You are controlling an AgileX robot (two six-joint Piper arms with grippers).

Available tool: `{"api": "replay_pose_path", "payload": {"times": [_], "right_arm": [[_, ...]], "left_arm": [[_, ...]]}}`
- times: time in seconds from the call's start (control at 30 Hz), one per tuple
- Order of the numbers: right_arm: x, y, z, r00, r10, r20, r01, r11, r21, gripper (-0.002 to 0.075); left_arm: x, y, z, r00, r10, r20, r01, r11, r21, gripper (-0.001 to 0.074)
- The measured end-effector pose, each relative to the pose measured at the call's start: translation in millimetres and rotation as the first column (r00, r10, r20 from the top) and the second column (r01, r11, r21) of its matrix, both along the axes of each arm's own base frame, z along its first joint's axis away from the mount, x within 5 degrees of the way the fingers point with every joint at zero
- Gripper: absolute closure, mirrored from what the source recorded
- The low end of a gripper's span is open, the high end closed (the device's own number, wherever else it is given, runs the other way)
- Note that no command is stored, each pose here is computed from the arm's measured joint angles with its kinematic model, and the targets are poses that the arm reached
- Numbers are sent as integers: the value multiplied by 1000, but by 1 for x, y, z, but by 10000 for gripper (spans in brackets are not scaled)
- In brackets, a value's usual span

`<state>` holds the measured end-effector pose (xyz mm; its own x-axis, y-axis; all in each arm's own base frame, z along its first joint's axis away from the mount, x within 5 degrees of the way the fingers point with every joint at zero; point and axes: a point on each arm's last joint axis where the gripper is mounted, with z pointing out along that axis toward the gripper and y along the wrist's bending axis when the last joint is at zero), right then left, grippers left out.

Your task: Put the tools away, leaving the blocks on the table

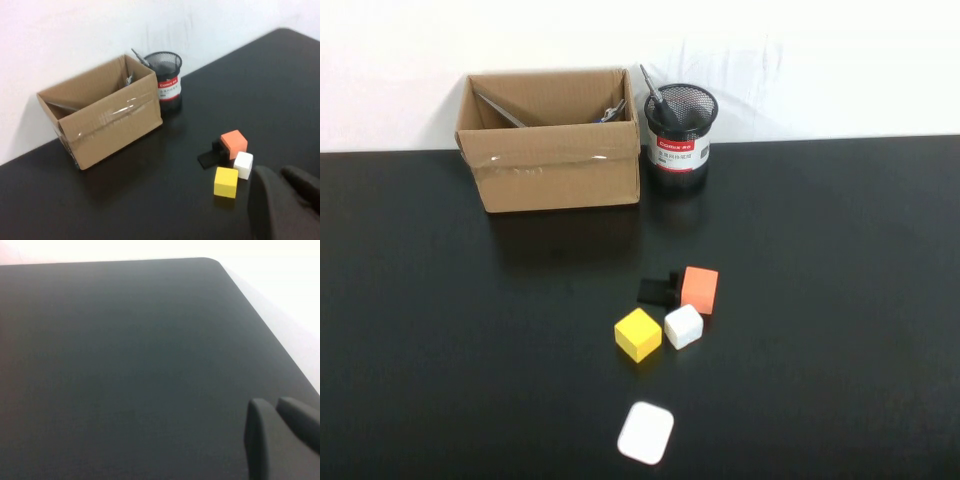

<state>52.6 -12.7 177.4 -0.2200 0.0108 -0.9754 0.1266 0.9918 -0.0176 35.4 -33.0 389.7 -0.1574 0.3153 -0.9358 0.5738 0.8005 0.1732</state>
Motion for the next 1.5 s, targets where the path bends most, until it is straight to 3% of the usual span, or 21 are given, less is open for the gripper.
{"api": "replay_pose_path", "payload": {"times": [0.3, 0.87, 1.07, 1.23, 1.5], "right_arm": [[0, 0, 0, 1000, 0, 0, 0, 1000, 0, 731], [0, 0, 0, 1000, 0, 0, 0, 1000, 2, 731], [0, 0, 0, 1000, 0, 0, 0, 1000, 2, 731], [0, 0, 0, 1000, 0, 0, 0, 1000, 2, 731], [0, 0, 0, 1000, 0, 0, 0, 1000, 2, 731]], "left_arm": [[-26, 10, -34, 997, 17, 73, -14, 999, -49, 735], [-23, 9, -39, 997, 23, 78, -19, 998, -57, 735], [-15, 13, -55, 962, 124, 243, -84, 982, -170, 735], [-11, 19, -91, 909, 269, 318, -170, 936, -307, 735], [17, 21, -182, 912, 402, 84, -356, 876, -324, 736]]}}
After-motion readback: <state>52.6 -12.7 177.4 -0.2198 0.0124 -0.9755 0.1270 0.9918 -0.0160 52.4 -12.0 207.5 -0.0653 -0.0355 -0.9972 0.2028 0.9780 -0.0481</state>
